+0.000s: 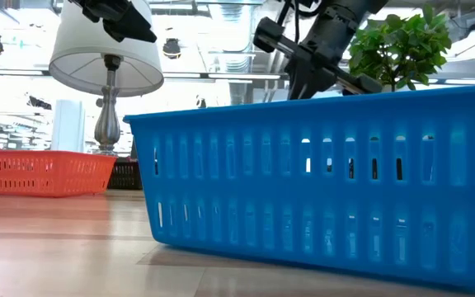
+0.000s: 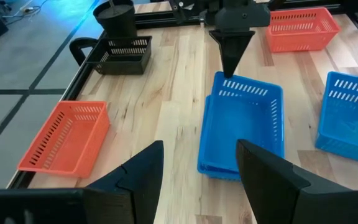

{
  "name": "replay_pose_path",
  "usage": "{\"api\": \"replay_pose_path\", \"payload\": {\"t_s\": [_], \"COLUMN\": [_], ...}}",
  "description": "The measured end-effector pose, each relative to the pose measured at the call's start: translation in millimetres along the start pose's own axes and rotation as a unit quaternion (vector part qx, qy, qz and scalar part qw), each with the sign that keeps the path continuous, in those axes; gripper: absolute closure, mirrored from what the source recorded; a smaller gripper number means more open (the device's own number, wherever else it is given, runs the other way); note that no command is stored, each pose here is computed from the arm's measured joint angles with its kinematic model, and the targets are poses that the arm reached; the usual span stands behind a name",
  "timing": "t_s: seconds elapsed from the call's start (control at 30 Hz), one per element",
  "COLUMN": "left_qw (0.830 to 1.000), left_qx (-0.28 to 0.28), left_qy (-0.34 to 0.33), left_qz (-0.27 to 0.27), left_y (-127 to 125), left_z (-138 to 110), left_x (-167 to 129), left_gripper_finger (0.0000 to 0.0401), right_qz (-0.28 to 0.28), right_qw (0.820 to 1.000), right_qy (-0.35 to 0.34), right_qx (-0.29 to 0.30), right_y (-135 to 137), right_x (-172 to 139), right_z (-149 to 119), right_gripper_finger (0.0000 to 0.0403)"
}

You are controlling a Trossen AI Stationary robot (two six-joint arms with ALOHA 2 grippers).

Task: Stack baskets by color
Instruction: Stack the top right blue bin on the top left blue bin, then stack the middle orange bin on the top orange bin

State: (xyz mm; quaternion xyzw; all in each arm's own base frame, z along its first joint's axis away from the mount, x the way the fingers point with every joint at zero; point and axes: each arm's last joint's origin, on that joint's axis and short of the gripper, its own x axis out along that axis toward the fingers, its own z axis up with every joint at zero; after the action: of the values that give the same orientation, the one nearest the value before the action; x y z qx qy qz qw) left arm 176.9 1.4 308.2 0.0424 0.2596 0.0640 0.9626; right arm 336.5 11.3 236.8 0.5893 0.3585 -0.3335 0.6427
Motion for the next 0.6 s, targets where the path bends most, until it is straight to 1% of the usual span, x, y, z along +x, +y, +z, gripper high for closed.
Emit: {"api": "replay_pose_path", "payload": {"t_s": [0.1, 0.17, 0.4, 0.6], "left_qw": [1.0, 1.0, 1.0, 1.0], "left_qx": [0.0, 0.0, 0.001, 0.001], "left_qy": [0.0, 0.0, 0.0, 0.002], "left_qz": [0.0, 0.0, 0.0, 0.0], "left_y": [0, 0, 0, 0], "left_z": [0, 0, 0, 0], "left_x": [0, 0, 0, 0], "left_gripper_finger": [0.0211, 0.0211, 0.0211, 0.0211], "right_qz": [-0.008, -0.007, -0.015, -0.013], "right_qw": [1.0, 1.0, 1.0, 1.0], "right_qy": [-0.001, -0.003, -0.017, -0.019], "right_qx": [-0.009, -0.01, -0.005, -0.016], "right_y": [-2, -2, -4, -3], "right_x": [0, 0, 0, 0], "right_z": [2, 4, 11, 14], "right_gripper_finger": [0.0397, 0.0383, 0.0306, 0.0246]}}
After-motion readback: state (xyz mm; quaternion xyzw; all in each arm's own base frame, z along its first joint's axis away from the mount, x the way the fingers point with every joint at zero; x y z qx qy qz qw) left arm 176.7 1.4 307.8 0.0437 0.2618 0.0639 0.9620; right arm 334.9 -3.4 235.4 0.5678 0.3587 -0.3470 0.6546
